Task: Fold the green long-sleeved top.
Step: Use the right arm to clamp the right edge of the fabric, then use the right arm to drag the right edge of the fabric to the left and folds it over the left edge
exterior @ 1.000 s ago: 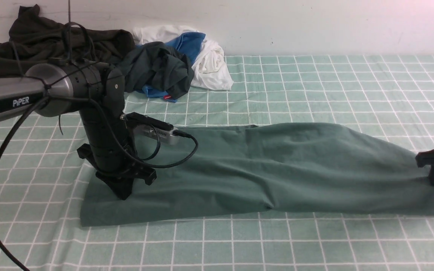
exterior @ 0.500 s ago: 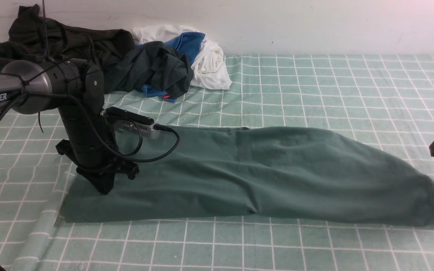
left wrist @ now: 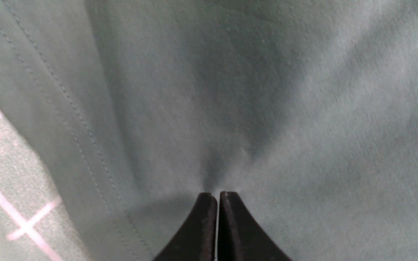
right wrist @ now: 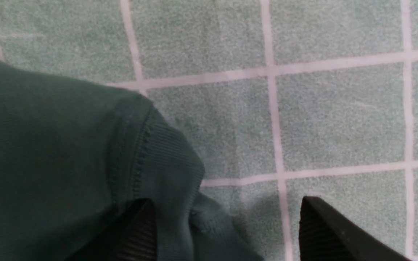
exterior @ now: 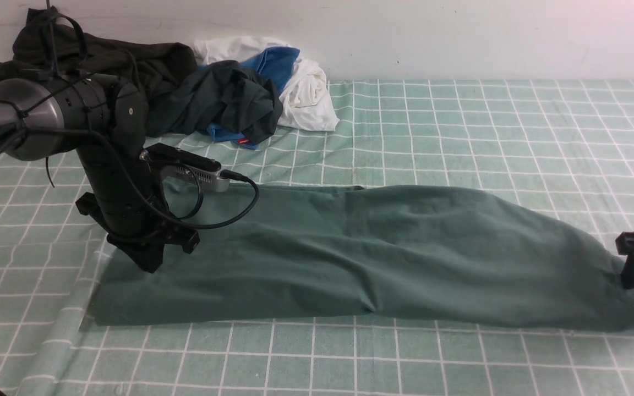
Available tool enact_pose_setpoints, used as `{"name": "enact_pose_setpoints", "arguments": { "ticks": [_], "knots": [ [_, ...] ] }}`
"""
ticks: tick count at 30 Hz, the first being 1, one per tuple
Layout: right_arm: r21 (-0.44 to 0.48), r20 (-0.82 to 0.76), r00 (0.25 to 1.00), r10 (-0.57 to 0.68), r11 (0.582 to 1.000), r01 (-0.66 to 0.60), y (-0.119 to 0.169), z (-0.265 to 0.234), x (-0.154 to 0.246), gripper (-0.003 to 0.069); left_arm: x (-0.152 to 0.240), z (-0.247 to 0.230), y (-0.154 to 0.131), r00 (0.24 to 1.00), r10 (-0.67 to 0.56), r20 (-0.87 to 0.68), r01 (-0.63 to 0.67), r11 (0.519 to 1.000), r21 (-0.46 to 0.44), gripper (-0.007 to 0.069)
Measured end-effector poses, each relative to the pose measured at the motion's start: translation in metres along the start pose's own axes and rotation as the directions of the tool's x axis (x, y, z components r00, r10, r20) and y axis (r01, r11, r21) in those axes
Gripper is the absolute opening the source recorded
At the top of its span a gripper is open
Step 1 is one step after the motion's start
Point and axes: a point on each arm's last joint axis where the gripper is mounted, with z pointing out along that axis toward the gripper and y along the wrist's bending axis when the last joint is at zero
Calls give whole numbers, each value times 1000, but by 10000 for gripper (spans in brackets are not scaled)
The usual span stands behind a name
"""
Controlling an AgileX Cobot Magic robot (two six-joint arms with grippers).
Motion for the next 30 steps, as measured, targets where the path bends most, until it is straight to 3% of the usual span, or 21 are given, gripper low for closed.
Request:
{"name": "enact_pose_setpoints", "arguments": {
  "ticks": [7, 11, 14, 15, 18, 20, 25, 27, 30],
  "knots": [
    [-7, -15, 999, -44, 999, 44, 10, 6, 0, 475, 0, -2, 0, 1000, 1, 3, -1, 1000, -1, -3],
    [-8, -19, 998, -56, 998, 56, 14, 7, 0, 419, 0, -3, 0, 1000, 1, 5, -1, 1000, -1, -3],
    [-8, -22, 997, -76, 997, 76, 19, 7, -1, 302, 1, -8, 0, 1000, 1, 19, -1, 1000, -4, -3],
    [-8, -21, 997, -77, 997, 77, 19, 7, -1, 302, 1, -8, 0, 1000, 1, 19, -1, 1000, -4, -3],
    [6, -26, 994, -109, 994, 109, 21, 6, -1, 97, 3, -26, -1, 998, 5, 65, -4, 1000, -15, -3],
    [27, -29, 992, -126, 992, 127, 19, 3, -1, 44, 5, -39, -1, 995, 6, 96, -4, 1000, -22, -3],
    [135, -4, 992, -123, 983, 122, 5, -16, -12, 41, 16, -80, -3, 983, 15, 182, -6, 999, -52, -3],
    [214, 60, 992, -112, 972, 97, -5, -43, -25, 41, 28, -109, -4, 972, 23, 233, -5, 997, -76, -3],
    [253, 142, 984, -110, 965, 72, -6, -83, -37, 41, 44, -140, -7, 956, 30, 293, 0, 995, -103, -3]
  ]
}}
